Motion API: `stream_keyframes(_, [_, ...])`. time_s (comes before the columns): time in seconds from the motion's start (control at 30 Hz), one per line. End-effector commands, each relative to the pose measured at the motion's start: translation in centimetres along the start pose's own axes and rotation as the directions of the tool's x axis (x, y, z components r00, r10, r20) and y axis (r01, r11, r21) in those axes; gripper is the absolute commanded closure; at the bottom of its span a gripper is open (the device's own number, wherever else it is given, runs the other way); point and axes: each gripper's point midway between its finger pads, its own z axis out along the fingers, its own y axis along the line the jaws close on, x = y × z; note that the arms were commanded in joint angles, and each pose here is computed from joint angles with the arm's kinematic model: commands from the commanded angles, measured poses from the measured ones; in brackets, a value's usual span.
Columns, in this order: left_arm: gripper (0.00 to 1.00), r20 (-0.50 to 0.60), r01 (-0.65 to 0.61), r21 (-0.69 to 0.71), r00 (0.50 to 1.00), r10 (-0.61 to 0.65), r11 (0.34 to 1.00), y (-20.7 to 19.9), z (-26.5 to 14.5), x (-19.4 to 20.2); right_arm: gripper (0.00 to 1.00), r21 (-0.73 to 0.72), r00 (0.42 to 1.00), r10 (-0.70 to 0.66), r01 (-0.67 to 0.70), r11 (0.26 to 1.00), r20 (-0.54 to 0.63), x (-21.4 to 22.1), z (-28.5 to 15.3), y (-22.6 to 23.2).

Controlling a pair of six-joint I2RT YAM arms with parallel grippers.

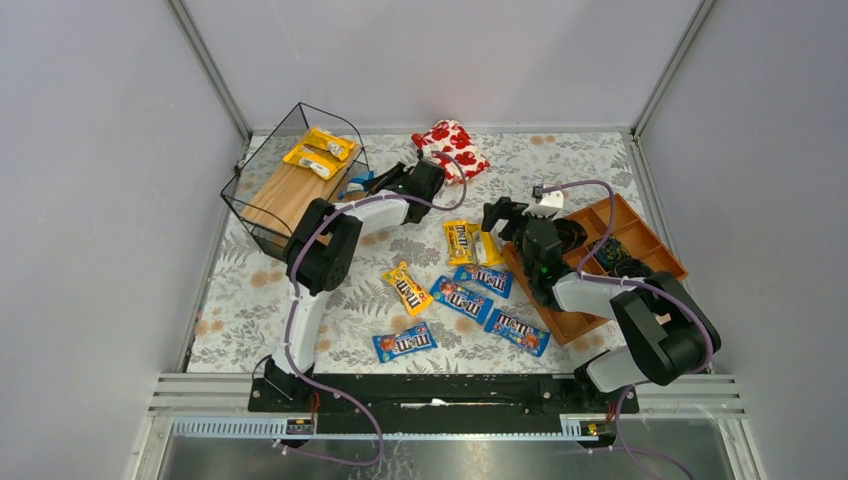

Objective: Place and organize the candy bags onto the shelf

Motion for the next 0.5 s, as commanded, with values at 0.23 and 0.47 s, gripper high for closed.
stream_keyframes(0.23, [1.00,0.028,0.035,0.147,0.999,-0.039,0.989,-2.6,1.2,-0.6,0.00,-0.036,0.998,0.047,-0.046,0.998,0.043,-1.4,0.9,0.8])
stream_keyframes(0.47, [1.00,0.030,0.016,0.226,0.999,-0.023,0.974,-4.3,2.0,-0.2,0.00,-0.039,0.998,0.048,-0.047,0.998,0.033,-1.1,1.0,0.9])
